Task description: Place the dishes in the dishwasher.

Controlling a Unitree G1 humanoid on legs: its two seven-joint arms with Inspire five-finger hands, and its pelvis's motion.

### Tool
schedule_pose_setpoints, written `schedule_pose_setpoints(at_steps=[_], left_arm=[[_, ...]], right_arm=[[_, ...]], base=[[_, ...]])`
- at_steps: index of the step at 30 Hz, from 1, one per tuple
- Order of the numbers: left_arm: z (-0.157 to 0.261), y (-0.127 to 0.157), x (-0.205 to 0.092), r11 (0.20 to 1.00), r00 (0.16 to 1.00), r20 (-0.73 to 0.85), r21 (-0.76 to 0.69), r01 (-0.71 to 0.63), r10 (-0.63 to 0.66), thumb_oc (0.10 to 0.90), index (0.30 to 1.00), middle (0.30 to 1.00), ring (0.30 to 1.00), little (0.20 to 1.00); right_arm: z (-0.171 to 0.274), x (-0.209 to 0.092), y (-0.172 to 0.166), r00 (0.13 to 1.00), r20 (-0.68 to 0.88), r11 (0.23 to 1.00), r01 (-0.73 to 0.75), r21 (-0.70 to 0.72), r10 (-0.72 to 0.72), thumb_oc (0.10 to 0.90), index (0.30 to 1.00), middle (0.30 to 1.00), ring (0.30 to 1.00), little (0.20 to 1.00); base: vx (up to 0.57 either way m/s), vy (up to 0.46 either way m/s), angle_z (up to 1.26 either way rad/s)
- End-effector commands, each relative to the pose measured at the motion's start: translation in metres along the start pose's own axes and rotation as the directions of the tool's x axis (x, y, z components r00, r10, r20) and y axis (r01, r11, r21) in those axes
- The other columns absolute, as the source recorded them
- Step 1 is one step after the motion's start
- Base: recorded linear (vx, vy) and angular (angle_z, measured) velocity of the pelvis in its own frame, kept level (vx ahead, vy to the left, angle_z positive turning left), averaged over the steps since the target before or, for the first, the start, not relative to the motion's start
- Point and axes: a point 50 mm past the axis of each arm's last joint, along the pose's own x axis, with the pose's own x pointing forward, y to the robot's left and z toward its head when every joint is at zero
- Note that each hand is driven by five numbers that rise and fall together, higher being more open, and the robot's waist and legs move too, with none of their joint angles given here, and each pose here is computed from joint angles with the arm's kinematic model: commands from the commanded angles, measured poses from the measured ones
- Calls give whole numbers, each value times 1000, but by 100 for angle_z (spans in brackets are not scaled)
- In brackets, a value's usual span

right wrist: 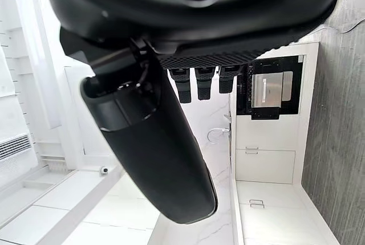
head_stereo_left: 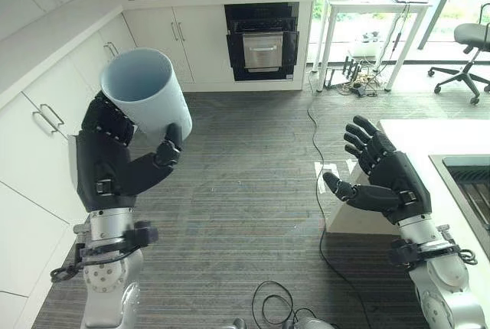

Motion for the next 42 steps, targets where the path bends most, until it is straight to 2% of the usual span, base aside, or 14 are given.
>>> schedule_pose_setpoints(at_steps=[1,7,10,14,19,23,27,33,37,42], left_arm=[[49,4,20,1000,949,315,-9,19,-15,400,300,300,300,300],[49,-1,14,998,947,315,40,56,-66,400,300,300,300,300],[49,4,12,997,946,319,66,29,-48,400,300,300,300,300],[50,3,16,993,943,325,112,40,-74,400,300,300,300,300],[45,-9,37,972,936,281,151,178,-214,400,300,300,300,300],[42,-14,34,965,935,260,169,200,-239,400,300,300,300,300],[43,-8,33,967,942,243,159,197,-232,400,300,300,300,300],[41,-21,30,958,927,257,163,238,-274,400,300,300,300,300],[42,-26,36,972,934,273,95,213,-231,400,300,300,300,300],[40,-25,31,980,946,258,20,197,-195,400,300,300,300,300]], right_arm=[[55,15,-8,952,306,996,7,-94,22,800,900,900,900,900],[54,16,-1,950,305,994,-30,-105,61,800,900,900,900,900],[56,16,-4,949,304,991,-51,-124,87,800,900,900,900,900],[58,14,-7,948,311,995,-49,-82,72,800,900,900,900,900],[52,18,0,952,305,999,-18,-50,32,800,900,900,900,900],[40,20,10,961,270,998,-56,-31,62,800,900,900,900,900],[39,15,7,964,255,997,-75,-13,76,800,900,900,900,900],[40,17,9,959,278,998,-68,2,64,800,900,900,900,900],[45,32,12,953,283,994,-105,-21,106,800,900,900,900,900],[48,27,6,954,279,994,-102,-33,107,800,900,900,900,900]], base=[[119,-91,3],[193,150,6],[348,331,-14],[260,261,-55],[359,290,17],[253,213,52],[232,-140,-25],[302,-251,-24],[344,-339,28],[222,-185,2]])
